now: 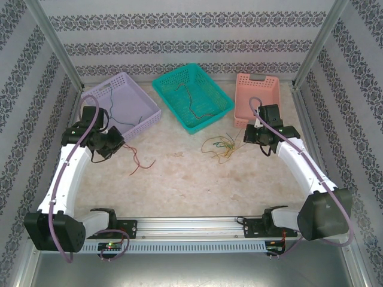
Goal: Untangle the cables
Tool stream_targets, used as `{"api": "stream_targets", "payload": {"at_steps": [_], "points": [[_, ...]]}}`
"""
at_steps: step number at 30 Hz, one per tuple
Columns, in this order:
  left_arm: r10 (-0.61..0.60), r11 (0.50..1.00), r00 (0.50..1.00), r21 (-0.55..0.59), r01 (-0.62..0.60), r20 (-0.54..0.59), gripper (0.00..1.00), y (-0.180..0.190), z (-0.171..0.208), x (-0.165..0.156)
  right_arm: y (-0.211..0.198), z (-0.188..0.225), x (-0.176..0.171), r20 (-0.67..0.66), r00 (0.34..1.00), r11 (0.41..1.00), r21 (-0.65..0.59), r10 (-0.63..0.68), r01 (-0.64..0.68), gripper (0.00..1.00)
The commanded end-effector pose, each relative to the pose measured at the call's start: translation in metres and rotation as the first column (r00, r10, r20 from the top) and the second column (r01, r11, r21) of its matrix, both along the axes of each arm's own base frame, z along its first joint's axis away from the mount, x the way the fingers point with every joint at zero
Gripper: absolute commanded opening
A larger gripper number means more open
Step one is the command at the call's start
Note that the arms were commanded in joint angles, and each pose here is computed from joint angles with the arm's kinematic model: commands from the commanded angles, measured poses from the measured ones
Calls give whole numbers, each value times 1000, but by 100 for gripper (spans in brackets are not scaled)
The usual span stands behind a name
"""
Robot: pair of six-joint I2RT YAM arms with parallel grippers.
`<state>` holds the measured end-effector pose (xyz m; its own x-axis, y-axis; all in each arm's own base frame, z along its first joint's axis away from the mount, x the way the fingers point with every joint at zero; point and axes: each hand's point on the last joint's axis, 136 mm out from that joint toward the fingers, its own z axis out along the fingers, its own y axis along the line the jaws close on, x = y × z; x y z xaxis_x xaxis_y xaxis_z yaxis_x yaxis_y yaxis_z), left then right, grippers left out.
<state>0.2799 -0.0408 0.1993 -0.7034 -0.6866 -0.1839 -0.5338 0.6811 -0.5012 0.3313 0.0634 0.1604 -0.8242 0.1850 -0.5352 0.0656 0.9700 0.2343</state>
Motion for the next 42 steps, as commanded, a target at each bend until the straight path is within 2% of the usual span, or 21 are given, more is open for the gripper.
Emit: {"api": "stream_targets", "payload": {"at_steps": [1,2,3,6,8,11,13,17,20,24,28,34,36,38,42], "points": [[-104,971,985,-200,131,140,0,-41,38,19,6,-12,-12,-82,997,999,40,-10,13,0],[-130,963,978,-214,163,163,0,-47,46,22,8,-14,-15,-99,995,999,43,-20,25,0],[-150,957,971,-219,190,186,0,-52,55,24,12,-13,-19,-104,994,999,47,-21,26,5],[-197,939,952,-232,252,236,0,-63,70,28,28,3,-28,-78,996,996,73,-39,45,35],[-203,935,946,-238,264,252,0,-67,74,30,44,16,-34,-80,995,988,135,-67,78,46],[-208,918,934,-271,289,292,0,-79,80,37,81,32,-45,-107,988,954,270,-107,133,51],[-207,916,932,-274,291,299,0,-83,83,40,119,44,-49,-109,991,914,389,-78,115,54],[-196,912,930,-290,290,311,0,-90,90,47,190,47,-57,-180,983,820,559,-21,120,60],[-196,909,929,-298,292,313,0,-94,94,50,228,40,-59,-246,969,733,656,-14,177,63],[-203,904,929,-304,300,310,0,-101,95,51,264,35,-52,-247,969,670,716,-16,194,64],[-207,901,928,-309,304,310,0,-104,96,50,276,21,-39,-259,965,684,697,-37,214,64],[-211,898,926,-312,310,314,0,-105,101,46,259,-2,-13,-240,961,711,653,-135,263,62],[-209,897,927,-316,309,312,0,-105,102,46,259,-8,-7,-242,960,700,661,-143,271,57],[-208,896,927,-320,308,310,0,-106,101,45,265,-8,-2,-236,962,685,679,-136,263,47],[-208,896,930,-321,306,305,0,-105,100,44,276,-10,-2,-242,964,691,678,-113,252,36]]}}
